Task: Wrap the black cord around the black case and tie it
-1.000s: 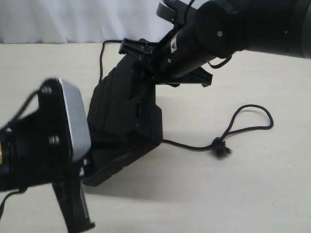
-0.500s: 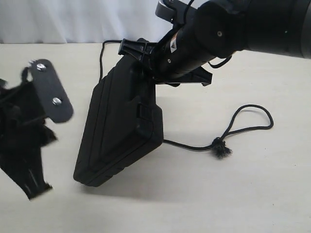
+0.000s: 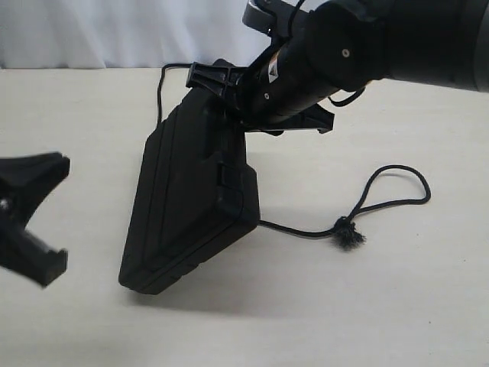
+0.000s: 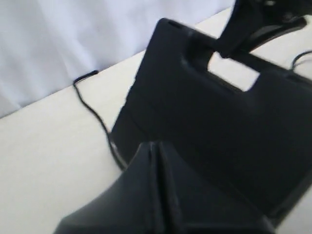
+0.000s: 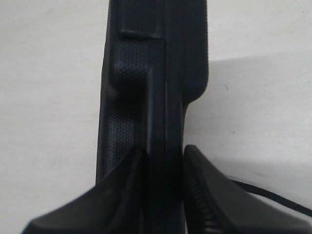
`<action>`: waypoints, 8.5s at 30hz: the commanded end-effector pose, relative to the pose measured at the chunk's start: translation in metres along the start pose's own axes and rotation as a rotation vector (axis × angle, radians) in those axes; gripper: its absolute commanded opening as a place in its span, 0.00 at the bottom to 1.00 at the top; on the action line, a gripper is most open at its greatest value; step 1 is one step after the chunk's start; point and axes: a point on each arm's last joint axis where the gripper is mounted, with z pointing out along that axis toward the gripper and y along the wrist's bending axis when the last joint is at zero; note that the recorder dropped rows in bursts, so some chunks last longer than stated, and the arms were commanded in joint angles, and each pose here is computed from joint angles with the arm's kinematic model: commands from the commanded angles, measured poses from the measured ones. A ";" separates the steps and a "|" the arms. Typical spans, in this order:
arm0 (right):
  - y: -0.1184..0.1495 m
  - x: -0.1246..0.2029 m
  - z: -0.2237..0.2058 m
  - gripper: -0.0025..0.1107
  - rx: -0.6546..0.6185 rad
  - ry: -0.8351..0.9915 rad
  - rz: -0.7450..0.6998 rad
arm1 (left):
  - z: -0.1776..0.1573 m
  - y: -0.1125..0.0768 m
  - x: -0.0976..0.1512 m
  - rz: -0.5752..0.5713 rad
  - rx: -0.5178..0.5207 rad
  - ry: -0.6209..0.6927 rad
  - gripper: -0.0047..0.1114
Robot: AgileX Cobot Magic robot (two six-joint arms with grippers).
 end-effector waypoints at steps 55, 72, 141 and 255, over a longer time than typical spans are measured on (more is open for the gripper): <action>0.005 -0.009 -0.013 0.06 -0.047 -0.060 -0.059 | 0.022 -0.047 0.017 0.156 0.446 -0.086 0.15; 0.007 -0.008 -0.013 0.06 -0.061 -0.045 -0.019 | 0.044 -0.056 0.054 0.213 0.481 0.077 0.51; -0.178 0.014 0.029 0.56 0.511 0.196 0.242 | 0.114 -0.054 0.073 0.161 0.203 0.149 0.04; -0.156 0.118 -0.026 0.06 -0.470 -0.362 -0.713 | 0.057 -0.067 0.017 0.456 0.518 -0.125 0.82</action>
